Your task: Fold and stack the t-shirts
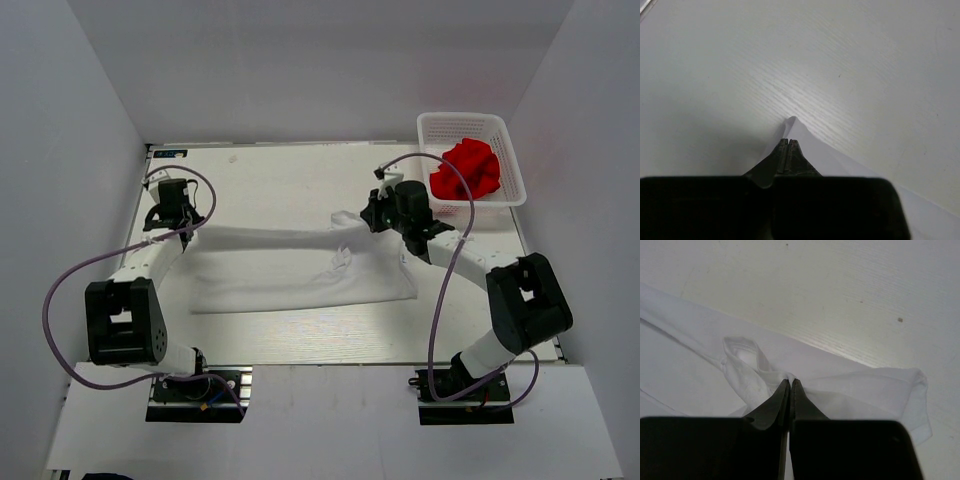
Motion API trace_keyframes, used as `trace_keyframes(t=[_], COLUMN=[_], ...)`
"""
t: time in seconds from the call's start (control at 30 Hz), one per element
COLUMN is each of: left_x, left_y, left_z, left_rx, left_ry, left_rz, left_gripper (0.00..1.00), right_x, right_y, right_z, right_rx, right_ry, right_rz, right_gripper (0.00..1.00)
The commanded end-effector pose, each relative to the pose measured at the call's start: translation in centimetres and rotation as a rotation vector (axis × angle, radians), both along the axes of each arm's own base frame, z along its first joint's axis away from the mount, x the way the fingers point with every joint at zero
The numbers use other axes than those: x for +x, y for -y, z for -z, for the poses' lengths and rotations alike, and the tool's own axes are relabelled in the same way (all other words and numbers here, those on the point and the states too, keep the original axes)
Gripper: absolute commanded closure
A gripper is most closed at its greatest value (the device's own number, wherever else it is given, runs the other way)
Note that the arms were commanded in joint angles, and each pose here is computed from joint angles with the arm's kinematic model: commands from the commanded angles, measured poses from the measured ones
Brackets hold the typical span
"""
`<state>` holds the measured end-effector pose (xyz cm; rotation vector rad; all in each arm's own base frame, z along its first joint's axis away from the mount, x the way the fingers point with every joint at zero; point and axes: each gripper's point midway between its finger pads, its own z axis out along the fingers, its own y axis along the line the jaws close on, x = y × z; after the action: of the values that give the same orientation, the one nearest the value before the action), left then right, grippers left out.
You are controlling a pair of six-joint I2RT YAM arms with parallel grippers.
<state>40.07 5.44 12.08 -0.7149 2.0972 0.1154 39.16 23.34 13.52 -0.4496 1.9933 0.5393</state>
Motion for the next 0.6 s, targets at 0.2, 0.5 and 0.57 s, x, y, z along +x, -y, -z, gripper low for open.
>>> trace_keyframes(t=[0.2,0.5,0.57], left_x=[-3.6,-8.5,-10.1], left_y=[-0.2,0.0,0.2], left_z=[2.3,6.0,7.1], left_rx=[-0.045,-0.170,-0.208], left_ry=[0.000,-0.113,-0.154], left_rz=[-0.105,-0.308,-0.366], left_gripper=[1.00,1.00,0.73], right_x=[-2.7,-6.1,-8.3], right_y=[0.3,0.7,0.6], right_z=[0.4,3.6,5.1], right_rx=[0.026,0.043,0.063], right_ry=[0.002,-0.103,-0.169], right_rz=[0.016,0.028,-0.007], right_gripper=[1.00,0.96,0.85])
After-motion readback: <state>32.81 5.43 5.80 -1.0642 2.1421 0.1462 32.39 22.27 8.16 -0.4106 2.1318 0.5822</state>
